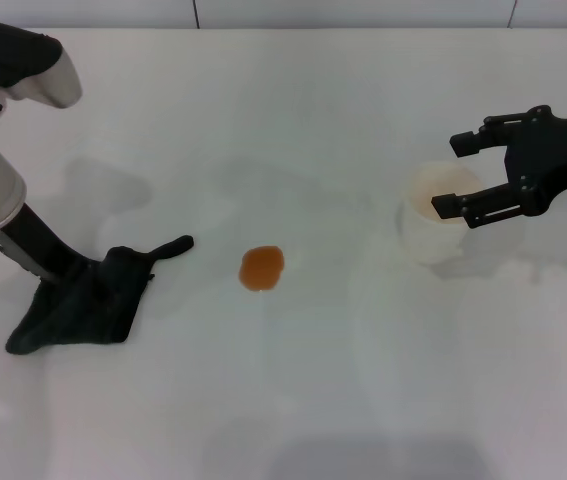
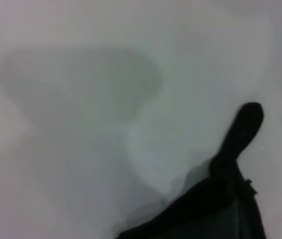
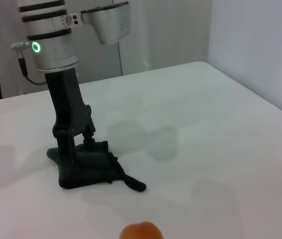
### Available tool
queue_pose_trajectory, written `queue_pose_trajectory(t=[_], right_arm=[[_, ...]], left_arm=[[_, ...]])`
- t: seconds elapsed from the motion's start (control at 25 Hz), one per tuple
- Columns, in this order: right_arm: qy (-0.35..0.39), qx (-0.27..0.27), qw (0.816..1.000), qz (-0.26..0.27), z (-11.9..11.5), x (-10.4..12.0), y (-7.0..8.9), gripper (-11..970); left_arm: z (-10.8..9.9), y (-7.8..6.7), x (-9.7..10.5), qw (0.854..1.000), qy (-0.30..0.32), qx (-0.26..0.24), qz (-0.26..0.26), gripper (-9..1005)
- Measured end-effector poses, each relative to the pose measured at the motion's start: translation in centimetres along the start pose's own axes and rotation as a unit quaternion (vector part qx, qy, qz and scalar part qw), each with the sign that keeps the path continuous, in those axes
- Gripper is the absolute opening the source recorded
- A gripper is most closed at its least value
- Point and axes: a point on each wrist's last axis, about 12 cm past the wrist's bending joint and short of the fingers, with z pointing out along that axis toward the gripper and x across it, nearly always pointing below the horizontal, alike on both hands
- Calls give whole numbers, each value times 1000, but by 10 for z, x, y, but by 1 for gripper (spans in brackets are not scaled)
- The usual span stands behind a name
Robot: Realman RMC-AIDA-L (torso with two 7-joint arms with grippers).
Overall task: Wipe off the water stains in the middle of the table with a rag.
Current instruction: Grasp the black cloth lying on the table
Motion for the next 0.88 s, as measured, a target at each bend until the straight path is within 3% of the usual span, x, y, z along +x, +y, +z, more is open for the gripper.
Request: queue_pose_trajectory(t=[0.48, 0.72, 0.88], right_arm=[[-1, 0, 1000, -1, 0, 0, 0, 844], [-2, 0, 1000, -2, 0, -1, 0, 844], [-3, 0, 1000, -1, 0, -1, 0, 844]], left_arm=[[1, 2, -1, 1000, -3, -4, -13, 833], [4, 9, -1, 999, 2, -8, -36, 614], [2, 11, -3, 999, -8, -13, -46, 412]])
